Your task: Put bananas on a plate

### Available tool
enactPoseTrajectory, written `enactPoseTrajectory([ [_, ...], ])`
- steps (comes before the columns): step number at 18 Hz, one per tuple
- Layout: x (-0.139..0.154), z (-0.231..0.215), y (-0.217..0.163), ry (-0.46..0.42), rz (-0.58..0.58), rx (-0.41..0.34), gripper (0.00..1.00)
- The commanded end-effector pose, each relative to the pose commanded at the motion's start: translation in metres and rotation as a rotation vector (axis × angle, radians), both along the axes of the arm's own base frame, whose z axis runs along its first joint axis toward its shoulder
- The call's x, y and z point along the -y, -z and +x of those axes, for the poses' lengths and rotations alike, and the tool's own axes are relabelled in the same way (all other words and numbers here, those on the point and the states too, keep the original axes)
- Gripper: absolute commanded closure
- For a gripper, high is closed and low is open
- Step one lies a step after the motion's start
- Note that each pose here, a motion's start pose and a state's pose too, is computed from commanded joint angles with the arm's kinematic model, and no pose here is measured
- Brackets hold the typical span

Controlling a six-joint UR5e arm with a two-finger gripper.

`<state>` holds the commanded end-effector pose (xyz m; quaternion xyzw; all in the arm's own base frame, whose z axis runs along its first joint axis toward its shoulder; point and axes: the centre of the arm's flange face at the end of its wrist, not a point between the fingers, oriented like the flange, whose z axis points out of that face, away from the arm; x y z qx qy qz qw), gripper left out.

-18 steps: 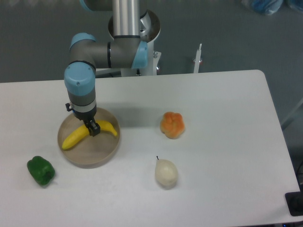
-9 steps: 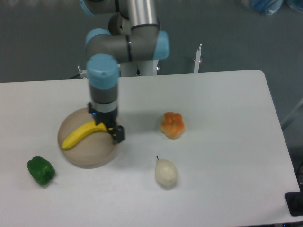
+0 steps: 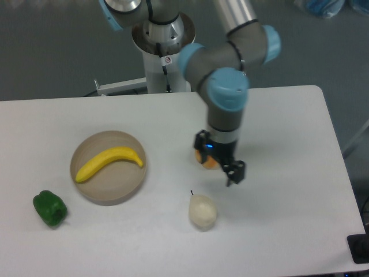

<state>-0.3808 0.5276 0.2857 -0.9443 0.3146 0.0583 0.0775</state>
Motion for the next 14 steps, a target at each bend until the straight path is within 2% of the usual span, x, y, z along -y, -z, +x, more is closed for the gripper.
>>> enactPoseTrajectory([
  [3,0.006,-0.028,0.012,0.029,-0.024,-0.006,0.0],
  [6,0.005,-0.049,0.021,0.04,-0.088,-0.053,0.0],
  [14,0.014,-0.06,0.015,0.02,-0.086,-0.043,0.0],
])
